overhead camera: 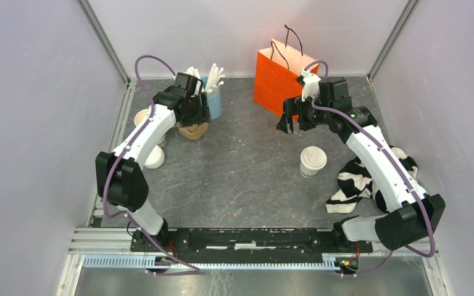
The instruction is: Pack the takeout coffee
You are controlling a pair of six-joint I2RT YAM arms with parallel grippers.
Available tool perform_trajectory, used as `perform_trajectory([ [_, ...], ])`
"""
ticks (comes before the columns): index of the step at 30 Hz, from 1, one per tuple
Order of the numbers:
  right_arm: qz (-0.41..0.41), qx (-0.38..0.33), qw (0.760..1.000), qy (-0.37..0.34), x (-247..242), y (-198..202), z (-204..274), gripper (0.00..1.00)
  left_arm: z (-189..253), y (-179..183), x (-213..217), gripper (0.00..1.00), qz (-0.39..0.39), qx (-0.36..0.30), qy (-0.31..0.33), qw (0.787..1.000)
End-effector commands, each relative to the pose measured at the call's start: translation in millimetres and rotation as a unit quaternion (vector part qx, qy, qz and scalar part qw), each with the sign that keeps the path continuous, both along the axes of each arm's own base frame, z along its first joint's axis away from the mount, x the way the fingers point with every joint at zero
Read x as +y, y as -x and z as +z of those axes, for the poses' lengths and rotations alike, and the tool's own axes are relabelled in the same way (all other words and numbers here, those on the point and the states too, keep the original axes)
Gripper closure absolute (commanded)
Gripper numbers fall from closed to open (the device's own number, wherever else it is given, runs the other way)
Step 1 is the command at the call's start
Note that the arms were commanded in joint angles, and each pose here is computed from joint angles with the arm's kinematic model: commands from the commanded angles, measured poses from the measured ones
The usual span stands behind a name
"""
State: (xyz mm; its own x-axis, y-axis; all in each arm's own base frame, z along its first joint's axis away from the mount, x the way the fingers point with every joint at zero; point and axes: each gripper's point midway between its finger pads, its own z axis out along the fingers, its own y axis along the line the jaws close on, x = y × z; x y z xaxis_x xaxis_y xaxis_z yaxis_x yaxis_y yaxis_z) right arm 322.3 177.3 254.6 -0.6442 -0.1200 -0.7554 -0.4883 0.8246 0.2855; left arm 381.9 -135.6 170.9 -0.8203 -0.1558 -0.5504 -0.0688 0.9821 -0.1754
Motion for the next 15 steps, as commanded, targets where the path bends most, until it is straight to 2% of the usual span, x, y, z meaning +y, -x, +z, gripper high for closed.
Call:
perform_trajectory([
  [1,-0.008,-0.035,0.999,-0.003,-0.8,-5.8,20.3,0.02,7.3,-34.2,4.0,0.3,-0.001,-0.048,0.008,0.999],
  [8,-0.003,-0.062,0.997,0.033,-7.3,-18.7,22.0,0.02,-25.8,-62.9,-2.3,0.41,0.033,-0.058,0.054,0.996],
  [15,0.046,-0.076,0.993,0.072,16.4,-5.9,7.5,0.02,-62.5,-76.5,-3.8,0.37,0.048,-0.051,0.055,0.996],
])
